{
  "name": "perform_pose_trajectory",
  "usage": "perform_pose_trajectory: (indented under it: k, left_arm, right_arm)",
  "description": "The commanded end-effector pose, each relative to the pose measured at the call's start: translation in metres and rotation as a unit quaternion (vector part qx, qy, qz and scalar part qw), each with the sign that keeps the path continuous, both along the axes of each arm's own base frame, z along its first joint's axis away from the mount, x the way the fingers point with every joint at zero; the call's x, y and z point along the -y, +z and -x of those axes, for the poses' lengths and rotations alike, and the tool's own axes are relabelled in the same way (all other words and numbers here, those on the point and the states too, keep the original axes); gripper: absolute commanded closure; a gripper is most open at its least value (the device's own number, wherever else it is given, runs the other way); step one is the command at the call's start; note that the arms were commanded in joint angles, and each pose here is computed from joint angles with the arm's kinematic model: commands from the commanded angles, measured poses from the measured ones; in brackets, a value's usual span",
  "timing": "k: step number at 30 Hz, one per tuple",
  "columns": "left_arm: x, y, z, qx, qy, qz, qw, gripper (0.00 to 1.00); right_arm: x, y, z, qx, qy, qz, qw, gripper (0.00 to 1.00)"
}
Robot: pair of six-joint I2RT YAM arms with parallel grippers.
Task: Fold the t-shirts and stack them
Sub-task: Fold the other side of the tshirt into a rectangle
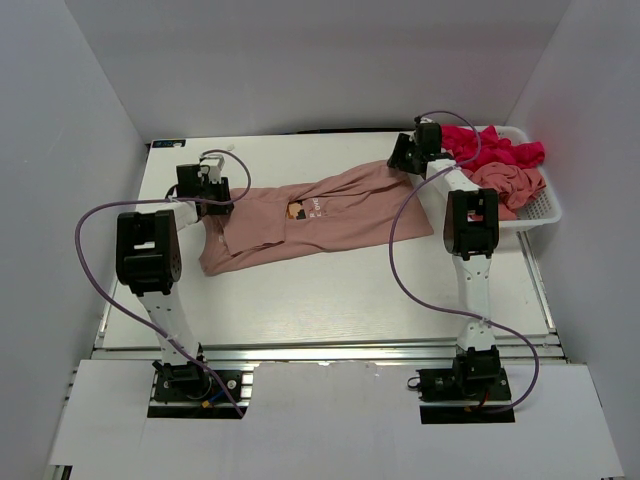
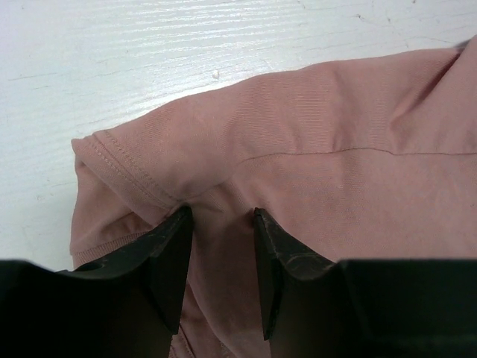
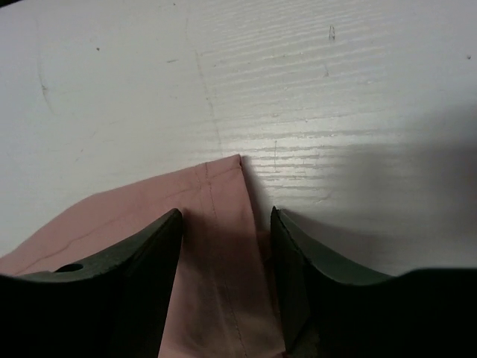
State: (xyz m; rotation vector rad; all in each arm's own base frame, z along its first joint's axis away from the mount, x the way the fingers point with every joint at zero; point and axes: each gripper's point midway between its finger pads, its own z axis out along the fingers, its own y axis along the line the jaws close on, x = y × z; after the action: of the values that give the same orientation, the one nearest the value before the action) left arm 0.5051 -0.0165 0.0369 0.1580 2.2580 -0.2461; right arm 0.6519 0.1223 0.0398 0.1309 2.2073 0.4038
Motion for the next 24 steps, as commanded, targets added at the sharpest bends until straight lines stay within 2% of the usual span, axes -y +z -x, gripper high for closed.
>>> perform_pose_trajectory:
  k: [1,4,8,9,10,19,24]
  left_arm:
    - [0.004,0.013,-0.007,0.018,-0.008,0.006,1.000,0.51]
    - [0.004,0.013,-0.006,0.018,-0.010,0.005,1.000,0.52]
    - [0.004,0.011,-0.008,0.015,-0.012,0.004,1.000,0.52]
    - [0.005,0.010,-0.008,0.014,-0.013,0.005,1.000,0.52]
    - [0.005,0.009,-0.008,0.013,-0.012,0.005,1.000,0.52]
    - [0.009,0.001,-0.002,0.006,-0.021,0.015,1.000,0.52]
    - [0.011,0.003,-0.004,0.007,-0.022,0.020,1.000,0.52]
  right_arm:
    - [-0.002,0.020,-0.003,0.015,-0.001,-0.021,1.000,0.44]
    - [-0.007,0.019,-0.003,0.012,0.003,-0.023,1.000,0.45]
    - [-0.009,0.017,-0.003,0.012,0.005,-0.022,1.000,0.72]
    - [-0.008,0.017,-0.003,0.013,0.005,-0.021,1.000,0.87]
    - [-0.009,0.017,-0.003,0.013,0.006,-0.021,1.000,0.98]
    - [-0.009,0.023,0.008,0.036,0.023,-0.009,0.999,1.00]
    - [-0.013,0.061,0.005,0.072,0.037,-0.008,0.997,1.00]
